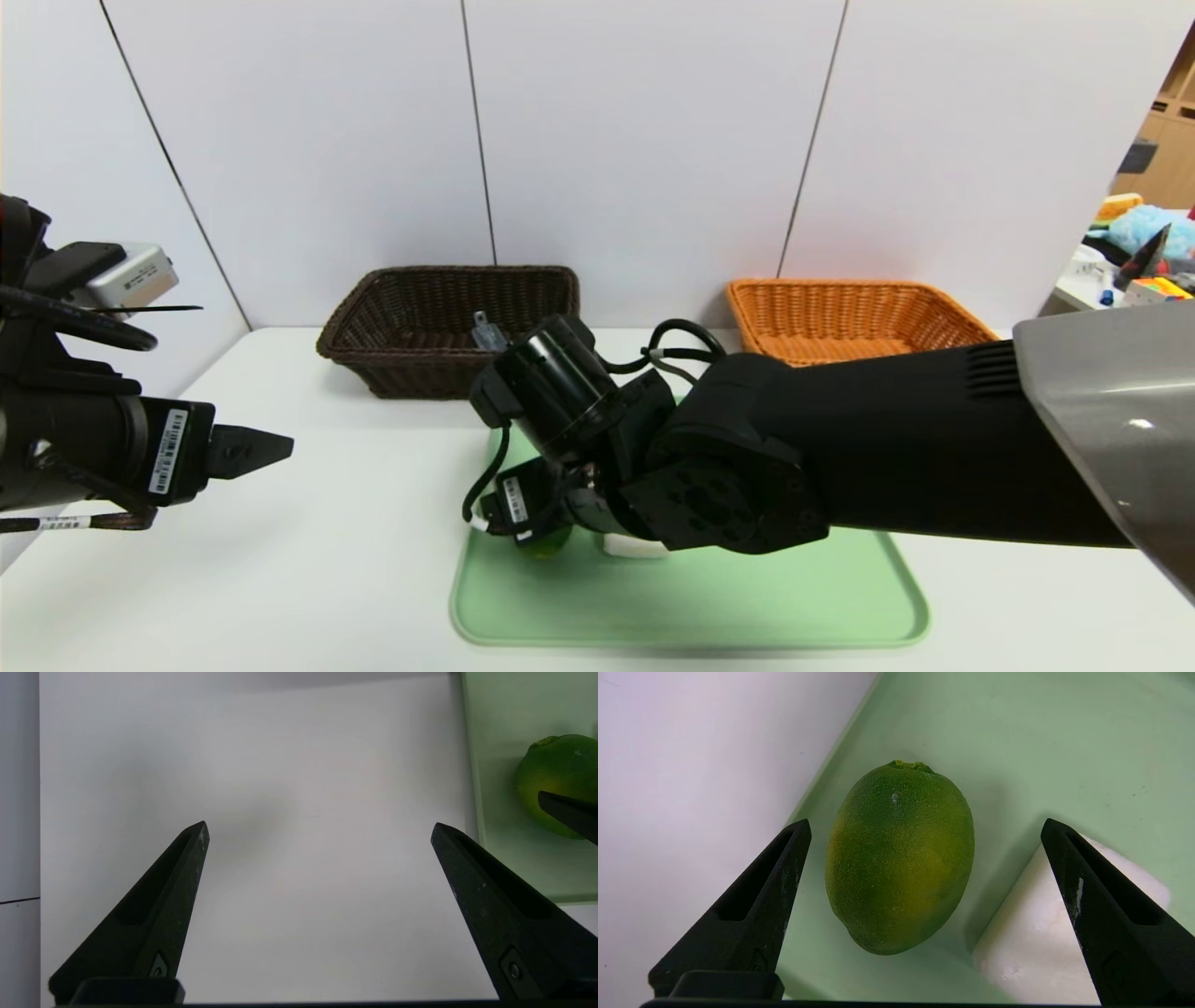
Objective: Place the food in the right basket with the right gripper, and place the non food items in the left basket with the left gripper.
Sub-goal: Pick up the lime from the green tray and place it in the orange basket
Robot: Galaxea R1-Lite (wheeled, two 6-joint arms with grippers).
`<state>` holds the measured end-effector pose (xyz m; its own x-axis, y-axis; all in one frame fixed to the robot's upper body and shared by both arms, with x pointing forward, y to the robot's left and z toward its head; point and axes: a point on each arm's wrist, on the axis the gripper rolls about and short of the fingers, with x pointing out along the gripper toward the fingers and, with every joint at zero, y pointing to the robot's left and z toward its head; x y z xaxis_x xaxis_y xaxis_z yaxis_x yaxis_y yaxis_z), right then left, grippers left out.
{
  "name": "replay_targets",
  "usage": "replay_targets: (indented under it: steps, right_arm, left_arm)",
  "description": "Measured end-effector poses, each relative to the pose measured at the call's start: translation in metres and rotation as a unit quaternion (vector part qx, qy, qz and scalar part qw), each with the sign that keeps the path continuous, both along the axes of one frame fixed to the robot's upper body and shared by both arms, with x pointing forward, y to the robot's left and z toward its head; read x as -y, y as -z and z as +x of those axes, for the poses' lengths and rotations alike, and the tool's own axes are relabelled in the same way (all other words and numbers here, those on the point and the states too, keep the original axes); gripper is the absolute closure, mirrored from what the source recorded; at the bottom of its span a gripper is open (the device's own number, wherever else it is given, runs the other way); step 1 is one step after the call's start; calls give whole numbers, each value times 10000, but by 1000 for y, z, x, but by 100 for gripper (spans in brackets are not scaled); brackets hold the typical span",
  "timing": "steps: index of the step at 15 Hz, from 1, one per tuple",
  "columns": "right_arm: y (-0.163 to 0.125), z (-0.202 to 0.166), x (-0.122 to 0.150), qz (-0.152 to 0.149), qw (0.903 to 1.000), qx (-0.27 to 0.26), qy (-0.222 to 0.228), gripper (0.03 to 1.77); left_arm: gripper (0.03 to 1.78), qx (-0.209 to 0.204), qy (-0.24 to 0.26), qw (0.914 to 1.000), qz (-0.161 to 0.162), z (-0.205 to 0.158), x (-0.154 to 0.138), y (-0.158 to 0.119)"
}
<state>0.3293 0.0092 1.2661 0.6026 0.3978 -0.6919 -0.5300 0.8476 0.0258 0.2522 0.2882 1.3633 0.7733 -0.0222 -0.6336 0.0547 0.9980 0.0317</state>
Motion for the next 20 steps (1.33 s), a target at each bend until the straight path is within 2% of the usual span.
replay_targets:
  steps: [8,11,12,17,20]
  right_arm:
    - [17,-1,-8,-126,9998,-127,-28,10]
    - [19,0,-9,-135,9998,-130,-25,57]
    - [20,0,-10,-146,9998,-136,-31,68]
    - [18,-3,-11,-99,9999,-103,-60,76]
    - [3,4,-3,158,9996,39,228,76]
  left_arm:
    - [12,-14,-6,10000,-8,0,0,1]
    - [12,-14,0,10000,-13,0,0,1]
    - [12,-13,1,10000,-11,0,0,1]
    - [12,-13,5,10000,-18,0,0,1]
    - [12,-14,9,10000,-24,0,0,1]
